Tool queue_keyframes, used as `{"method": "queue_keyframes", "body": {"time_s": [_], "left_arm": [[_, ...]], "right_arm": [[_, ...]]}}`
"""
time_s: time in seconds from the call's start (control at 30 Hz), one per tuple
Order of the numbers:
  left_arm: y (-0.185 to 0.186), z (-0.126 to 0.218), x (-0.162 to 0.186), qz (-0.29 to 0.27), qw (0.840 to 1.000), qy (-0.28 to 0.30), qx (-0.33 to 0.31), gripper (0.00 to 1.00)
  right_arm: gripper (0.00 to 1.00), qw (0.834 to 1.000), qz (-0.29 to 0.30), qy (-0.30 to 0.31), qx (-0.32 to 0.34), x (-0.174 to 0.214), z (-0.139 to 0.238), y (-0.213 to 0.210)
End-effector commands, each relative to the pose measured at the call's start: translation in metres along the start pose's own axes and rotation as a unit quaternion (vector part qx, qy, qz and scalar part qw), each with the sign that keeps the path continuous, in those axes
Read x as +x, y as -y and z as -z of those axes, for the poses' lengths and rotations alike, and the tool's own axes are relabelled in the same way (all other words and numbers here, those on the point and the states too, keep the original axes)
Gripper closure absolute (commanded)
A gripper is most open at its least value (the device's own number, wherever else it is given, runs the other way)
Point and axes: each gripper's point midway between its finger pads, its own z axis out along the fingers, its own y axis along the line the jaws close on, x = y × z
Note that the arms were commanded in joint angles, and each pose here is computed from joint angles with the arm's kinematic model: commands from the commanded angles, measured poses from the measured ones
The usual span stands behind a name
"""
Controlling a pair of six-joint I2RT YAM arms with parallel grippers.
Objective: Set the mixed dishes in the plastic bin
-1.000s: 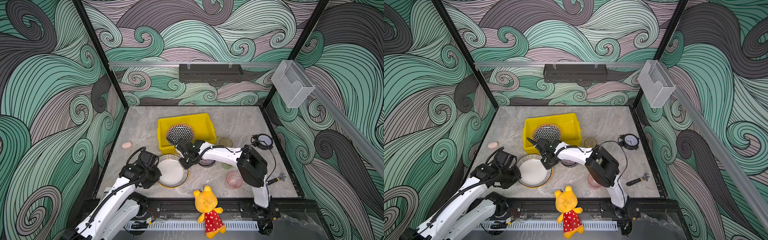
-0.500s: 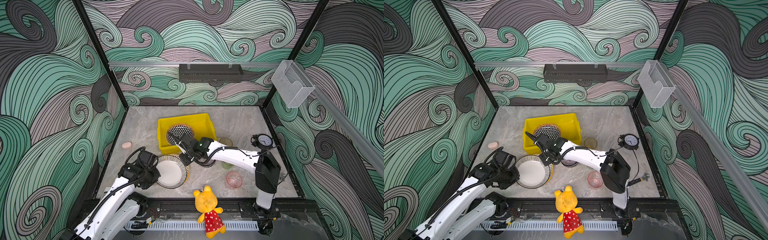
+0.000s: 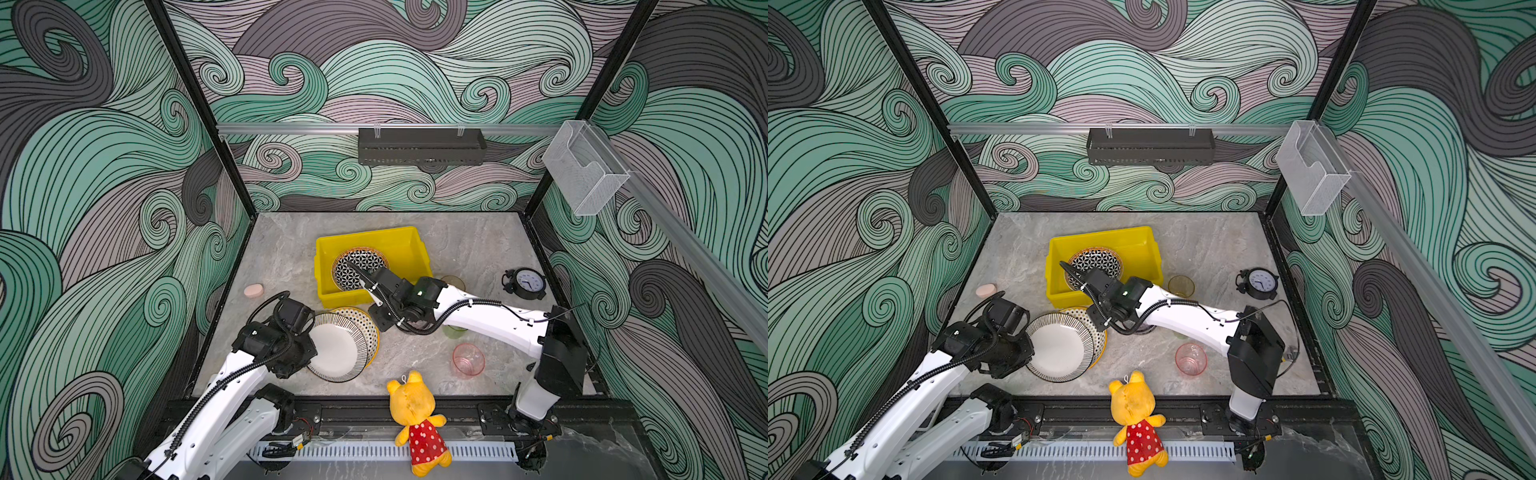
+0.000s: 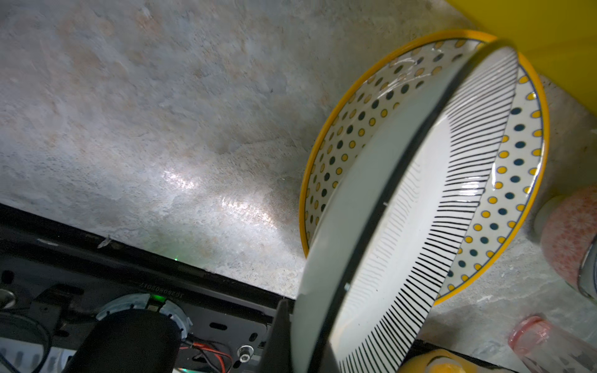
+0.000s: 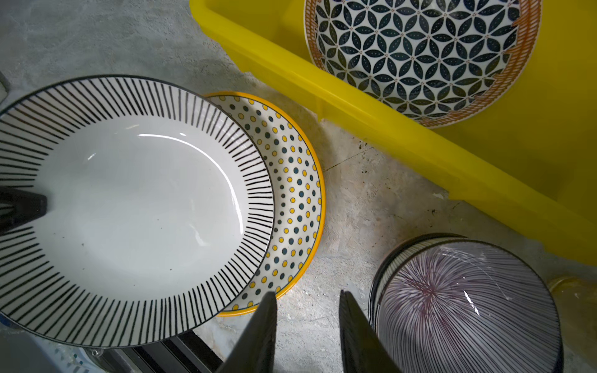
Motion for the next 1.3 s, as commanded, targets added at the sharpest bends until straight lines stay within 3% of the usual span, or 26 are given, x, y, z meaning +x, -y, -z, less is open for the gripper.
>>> {"method": "queue_keyframes", "body": {"time_s": [0.0, 1.27], "left_arm": [[0.016, 0.023, -0.012, -0.021, 0.999, 0.032, 0.033, 1.00], [0.064, 0.082, -0.046, -0.044, 0.989, 0.090, 0.105, 1.00]], "right_arm": [[0.63, 0.999, -0.002, 0.032, 0.015, -0.008, 0.014, 0.006], [0.57, 0.992, -0.024, 0.108, 0.057, -0.010, 0.062, 0.054]]}}
